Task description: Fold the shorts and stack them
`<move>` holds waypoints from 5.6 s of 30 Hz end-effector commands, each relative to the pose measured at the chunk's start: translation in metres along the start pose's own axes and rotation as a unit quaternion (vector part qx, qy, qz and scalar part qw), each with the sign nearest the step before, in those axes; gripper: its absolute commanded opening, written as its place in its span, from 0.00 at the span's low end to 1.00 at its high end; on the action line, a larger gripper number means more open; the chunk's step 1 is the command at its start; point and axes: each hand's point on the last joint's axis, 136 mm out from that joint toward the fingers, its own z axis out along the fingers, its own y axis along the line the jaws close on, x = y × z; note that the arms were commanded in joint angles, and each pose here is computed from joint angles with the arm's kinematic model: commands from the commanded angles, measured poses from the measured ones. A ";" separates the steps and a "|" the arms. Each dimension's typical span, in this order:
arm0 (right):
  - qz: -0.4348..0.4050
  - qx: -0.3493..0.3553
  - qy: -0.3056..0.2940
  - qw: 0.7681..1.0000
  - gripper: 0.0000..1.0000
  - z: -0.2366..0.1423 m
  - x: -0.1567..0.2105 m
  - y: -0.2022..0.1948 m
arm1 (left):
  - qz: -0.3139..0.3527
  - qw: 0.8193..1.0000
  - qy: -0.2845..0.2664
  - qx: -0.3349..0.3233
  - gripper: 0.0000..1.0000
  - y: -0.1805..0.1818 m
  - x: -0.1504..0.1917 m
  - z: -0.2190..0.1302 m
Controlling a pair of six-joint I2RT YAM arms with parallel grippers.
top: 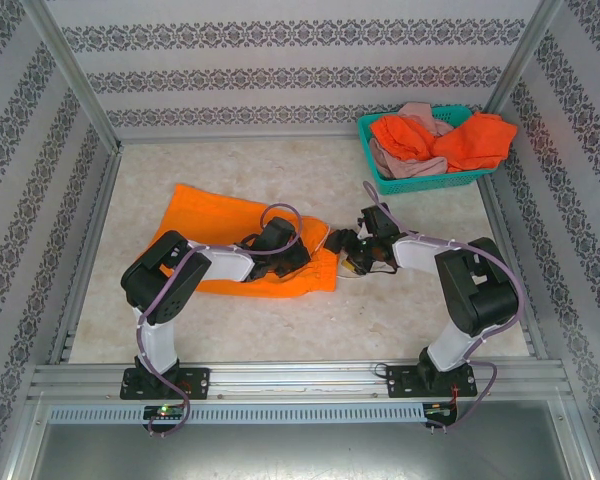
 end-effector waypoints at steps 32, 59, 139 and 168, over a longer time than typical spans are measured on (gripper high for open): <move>-0.039 -0.025 -0.005 0.999 0.65 0.038 0.005 0.040 | -0.017 0.998 0.018 -0.060 0.04 0.042 0.017 0.003; -0.095 0.070 -0.012 0.993 0.00 0.040 0.000 0.018 | 0.049 0.996 -0.055 -0.041 0.26 -0.001 -0.019 -0.048; -0.285 0.135 0.085 0.945 0.63 -0.057 0.055 0.162 | 0.037 0.978 -0.199 -0.049 1.00 0.039 -0.052 -0.179; -0.110 0.086 0.130 0.982 0.74 0.050 0.051 0.045 | 0.015 0.970 -0.238 -0.043 1.00 0.042 -0.062 -0.205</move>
